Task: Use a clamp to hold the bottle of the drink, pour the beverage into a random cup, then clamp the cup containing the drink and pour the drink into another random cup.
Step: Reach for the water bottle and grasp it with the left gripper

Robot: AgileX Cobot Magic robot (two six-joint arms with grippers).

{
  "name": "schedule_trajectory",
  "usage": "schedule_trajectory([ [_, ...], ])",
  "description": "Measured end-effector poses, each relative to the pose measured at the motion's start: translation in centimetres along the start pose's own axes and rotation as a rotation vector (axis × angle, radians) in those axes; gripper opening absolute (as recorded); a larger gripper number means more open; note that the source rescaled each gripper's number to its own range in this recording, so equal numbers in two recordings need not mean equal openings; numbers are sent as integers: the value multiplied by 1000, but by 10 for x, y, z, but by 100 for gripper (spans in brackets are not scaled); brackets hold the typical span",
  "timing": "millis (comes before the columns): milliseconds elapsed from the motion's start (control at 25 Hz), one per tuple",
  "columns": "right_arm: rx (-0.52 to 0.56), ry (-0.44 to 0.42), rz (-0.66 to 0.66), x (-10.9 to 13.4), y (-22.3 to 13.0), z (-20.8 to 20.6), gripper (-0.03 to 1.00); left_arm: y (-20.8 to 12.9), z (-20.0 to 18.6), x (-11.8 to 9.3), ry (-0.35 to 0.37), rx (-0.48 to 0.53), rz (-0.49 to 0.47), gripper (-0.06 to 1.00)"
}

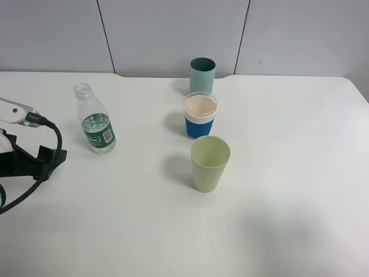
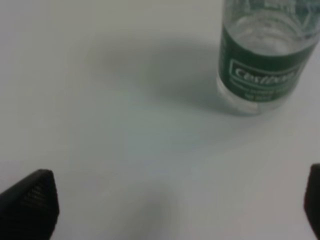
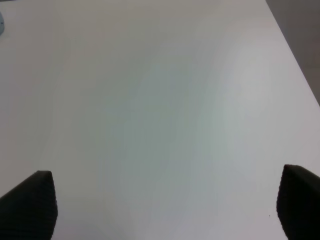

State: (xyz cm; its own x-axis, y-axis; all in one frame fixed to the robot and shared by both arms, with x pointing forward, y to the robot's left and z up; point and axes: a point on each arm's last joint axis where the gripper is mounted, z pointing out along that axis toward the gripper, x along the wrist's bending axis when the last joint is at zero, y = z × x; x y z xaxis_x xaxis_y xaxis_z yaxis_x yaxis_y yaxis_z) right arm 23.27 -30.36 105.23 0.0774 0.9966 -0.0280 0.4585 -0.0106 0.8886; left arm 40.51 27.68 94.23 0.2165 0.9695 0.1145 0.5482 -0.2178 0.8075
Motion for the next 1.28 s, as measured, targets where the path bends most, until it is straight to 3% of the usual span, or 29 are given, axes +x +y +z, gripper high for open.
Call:
schedule_trajectory([
  [360, 0, 0, 0, 0, 0, 0, 61, -2, 16, -3, -15, -64, 19, 100],
  [1280, 0, 0, 0, 0, 0, 0, 61, -19, 62, -22, -179, -172, 48, 100],
])
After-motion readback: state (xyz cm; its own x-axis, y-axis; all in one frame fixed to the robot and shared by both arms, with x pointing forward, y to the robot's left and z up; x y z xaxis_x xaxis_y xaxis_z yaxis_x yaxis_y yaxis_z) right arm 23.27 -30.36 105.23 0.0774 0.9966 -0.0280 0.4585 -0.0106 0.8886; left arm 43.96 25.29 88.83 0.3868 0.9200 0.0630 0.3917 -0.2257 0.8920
